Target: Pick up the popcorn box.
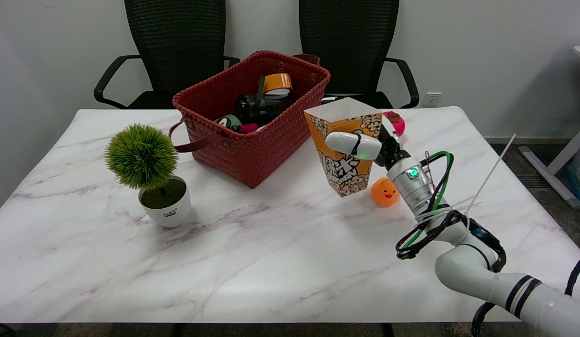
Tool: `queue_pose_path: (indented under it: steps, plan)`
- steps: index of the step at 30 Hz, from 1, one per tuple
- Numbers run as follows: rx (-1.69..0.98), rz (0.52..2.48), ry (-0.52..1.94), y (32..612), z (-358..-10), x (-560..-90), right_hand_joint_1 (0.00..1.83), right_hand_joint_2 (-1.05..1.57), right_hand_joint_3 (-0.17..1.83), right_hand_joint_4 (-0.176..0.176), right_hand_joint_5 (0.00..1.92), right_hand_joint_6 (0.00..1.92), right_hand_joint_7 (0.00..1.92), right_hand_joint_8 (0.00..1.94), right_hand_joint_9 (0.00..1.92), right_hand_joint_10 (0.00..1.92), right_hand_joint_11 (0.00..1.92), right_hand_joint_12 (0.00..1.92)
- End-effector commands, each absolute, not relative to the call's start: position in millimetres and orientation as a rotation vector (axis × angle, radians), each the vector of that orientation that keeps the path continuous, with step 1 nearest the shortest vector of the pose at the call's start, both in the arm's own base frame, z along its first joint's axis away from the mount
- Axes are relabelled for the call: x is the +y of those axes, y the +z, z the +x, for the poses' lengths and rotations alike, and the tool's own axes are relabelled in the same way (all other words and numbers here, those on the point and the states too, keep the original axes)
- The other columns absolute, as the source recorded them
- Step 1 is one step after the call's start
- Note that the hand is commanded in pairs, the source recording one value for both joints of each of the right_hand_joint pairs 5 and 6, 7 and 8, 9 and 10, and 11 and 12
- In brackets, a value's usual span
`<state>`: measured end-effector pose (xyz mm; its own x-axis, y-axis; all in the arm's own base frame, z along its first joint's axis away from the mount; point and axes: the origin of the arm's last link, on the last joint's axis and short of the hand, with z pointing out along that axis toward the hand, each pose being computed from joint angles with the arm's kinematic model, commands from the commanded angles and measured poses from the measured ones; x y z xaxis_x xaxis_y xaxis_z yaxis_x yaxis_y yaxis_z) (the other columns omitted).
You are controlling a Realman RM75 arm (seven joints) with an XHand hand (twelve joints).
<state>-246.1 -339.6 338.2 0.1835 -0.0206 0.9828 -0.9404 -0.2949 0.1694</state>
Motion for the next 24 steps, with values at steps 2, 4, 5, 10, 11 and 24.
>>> queue_pose_path:
  steps: [2,4,5,10,11,24]
  plan:
    - [-0.936,1.554,1.278,340,-232,-349,0.92,0.55,-0.17,0.0,0.61,0.61,1.07,1.07,0.86,0.86,1.35,1.35]
    - [-0.933,1.554,1.28,341,-232,-350,0.92,0.56,-0.17,0.0,0.74,0.74,1.11,1.11,0.95,0.95,1.41,1.41]
    - [-0.933,1.554,1.28,341,-231,-350,0.91,0.57,-0.17,0.0,0.79,0.79,1.13,1.13,0.98,0.98,1.44,1.44]
    - [-0.923,1.559,1.287,342,-228,-352,0.91,0.58,-0.17,0.0,0.89,0.89,1.17,1.17,1.05,1.05,1.49,1.49]
    - [-0.921,1.561,1.289,342,-227,-352,0.91,0.58,-0.17,0.0,0.89,0.89,1.18,1.18,1.05,1.05,1.5,1.5]
    - [-0.872,1.591,1.292,348,-207,-371,0.89,0.59,-0.17,0.0,0.89,0.89,1.19,1.19,1.04,1.04,1.52,1.52]
